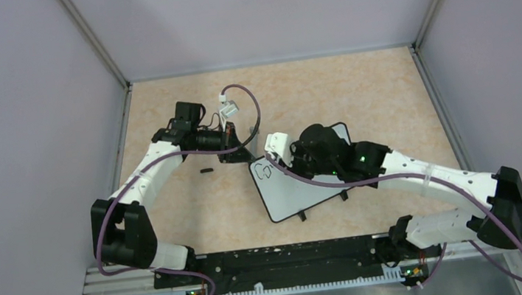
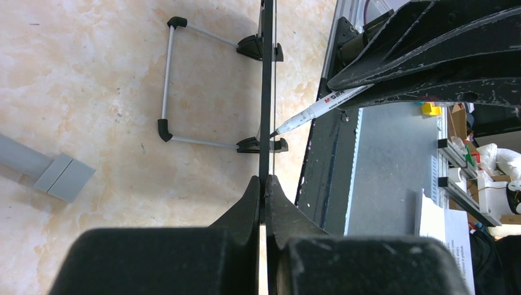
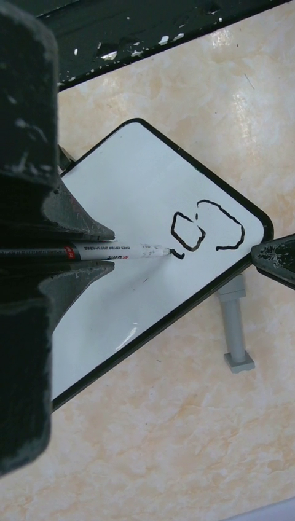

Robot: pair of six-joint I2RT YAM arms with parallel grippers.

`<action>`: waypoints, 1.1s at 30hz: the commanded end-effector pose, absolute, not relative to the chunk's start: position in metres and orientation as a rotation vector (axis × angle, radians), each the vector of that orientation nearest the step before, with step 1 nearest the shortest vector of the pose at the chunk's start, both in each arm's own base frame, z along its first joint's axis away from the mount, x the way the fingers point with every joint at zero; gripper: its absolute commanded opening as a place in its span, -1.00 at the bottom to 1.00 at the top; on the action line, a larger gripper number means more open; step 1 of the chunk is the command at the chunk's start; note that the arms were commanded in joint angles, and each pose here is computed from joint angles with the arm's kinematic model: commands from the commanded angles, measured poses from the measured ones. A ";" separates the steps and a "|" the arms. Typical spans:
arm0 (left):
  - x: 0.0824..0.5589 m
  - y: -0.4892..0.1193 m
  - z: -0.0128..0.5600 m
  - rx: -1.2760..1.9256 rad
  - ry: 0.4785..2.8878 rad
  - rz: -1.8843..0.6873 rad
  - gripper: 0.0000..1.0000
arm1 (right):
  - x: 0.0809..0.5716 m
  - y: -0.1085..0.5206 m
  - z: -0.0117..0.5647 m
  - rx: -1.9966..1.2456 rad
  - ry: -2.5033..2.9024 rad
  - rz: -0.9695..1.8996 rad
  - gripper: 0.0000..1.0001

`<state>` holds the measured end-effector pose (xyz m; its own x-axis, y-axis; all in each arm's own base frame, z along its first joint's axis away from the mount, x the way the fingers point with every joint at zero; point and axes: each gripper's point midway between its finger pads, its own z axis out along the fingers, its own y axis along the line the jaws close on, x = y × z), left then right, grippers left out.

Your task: Write a sentence on the whiteboard

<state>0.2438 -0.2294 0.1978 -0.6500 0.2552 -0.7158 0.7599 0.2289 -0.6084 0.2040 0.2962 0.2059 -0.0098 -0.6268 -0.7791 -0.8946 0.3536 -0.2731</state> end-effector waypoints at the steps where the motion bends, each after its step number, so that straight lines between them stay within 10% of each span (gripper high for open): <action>1: 0.235 -0.231 0.200 0.941 2.030 -1.450 -1.00 | 0.204 0.289 0.198 -1.374 1.740 0.374 -1.00; 33: 0.234 -0.230 0.201 0.942 2.025 -1.447 -1.00 | 0.228 0.278 0.226 -1.246 1.723 0.298 -1.00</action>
